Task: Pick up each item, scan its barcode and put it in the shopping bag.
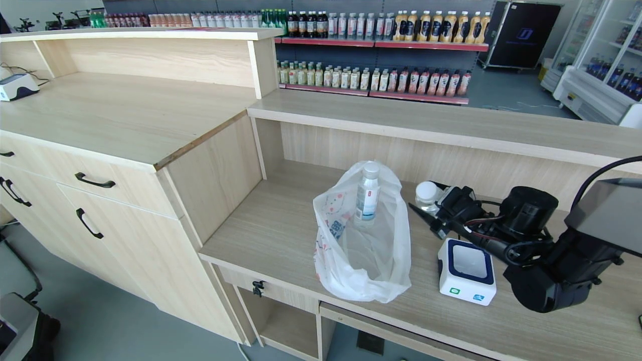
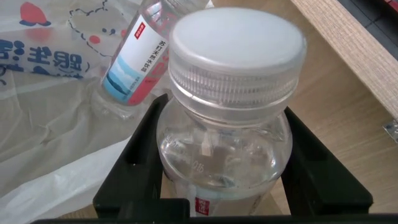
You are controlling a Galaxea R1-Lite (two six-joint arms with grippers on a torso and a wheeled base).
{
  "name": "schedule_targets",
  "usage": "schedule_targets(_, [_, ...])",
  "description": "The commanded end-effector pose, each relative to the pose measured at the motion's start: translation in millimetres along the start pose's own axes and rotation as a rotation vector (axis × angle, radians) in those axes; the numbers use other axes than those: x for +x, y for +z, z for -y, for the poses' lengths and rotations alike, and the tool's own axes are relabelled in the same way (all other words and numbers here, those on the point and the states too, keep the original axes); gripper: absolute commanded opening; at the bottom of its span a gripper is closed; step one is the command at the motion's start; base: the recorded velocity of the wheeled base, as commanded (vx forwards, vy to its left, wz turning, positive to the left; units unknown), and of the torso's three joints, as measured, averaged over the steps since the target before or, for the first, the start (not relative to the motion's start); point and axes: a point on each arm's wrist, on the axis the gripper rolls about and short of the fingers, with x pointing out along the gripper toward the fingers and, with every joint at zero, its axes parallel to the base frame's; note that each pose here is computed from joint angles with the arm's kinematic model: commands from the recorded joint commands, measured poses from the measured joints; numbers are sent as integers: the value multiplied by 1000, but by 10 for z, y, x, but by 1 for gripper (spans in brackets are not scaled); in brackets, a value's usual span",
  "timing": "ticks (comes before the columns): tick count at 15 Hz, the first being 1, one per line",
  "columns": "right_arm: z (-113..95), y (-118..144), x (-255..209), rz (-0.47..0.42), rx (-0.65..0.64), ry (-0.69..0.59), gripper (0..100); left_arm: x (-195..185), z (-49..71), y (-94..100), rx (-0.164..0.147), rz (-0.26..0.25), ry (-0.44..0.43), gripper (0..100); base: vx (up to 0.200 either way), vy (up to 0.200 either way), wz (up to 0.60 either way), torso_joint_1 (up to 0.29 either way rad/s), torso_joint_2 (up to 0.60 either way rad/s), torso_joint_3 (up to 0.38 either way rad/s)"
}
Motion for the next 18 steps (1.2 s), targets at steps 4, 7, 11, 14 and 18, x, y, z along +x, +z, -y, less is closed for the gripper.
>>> schedule_targets(4, [-17,-18,7,0,9,8,0,0,0,0,0,0,1,100,0,0,0,0,0,0])
schedule_targets(7, [-19,-47,0,19,14,35,0,0,0,0,0,0,1,100,0,0,0,0,0,0])
schedule_targets(11, [-17,-57,-3,21,16,39,0,0,0,0,0,0,1,100,0,0,0,0,0,0])
schedule_targets(14, [30,-28,-31,23,10,29,0,0,0,0,0,0,1,100,0,0,0,0,0,0])
schedule_targets(18, [127,26,-95,26,-1,7,0,0,0,0,0,0,1,100,0,0,0,0,0,0])
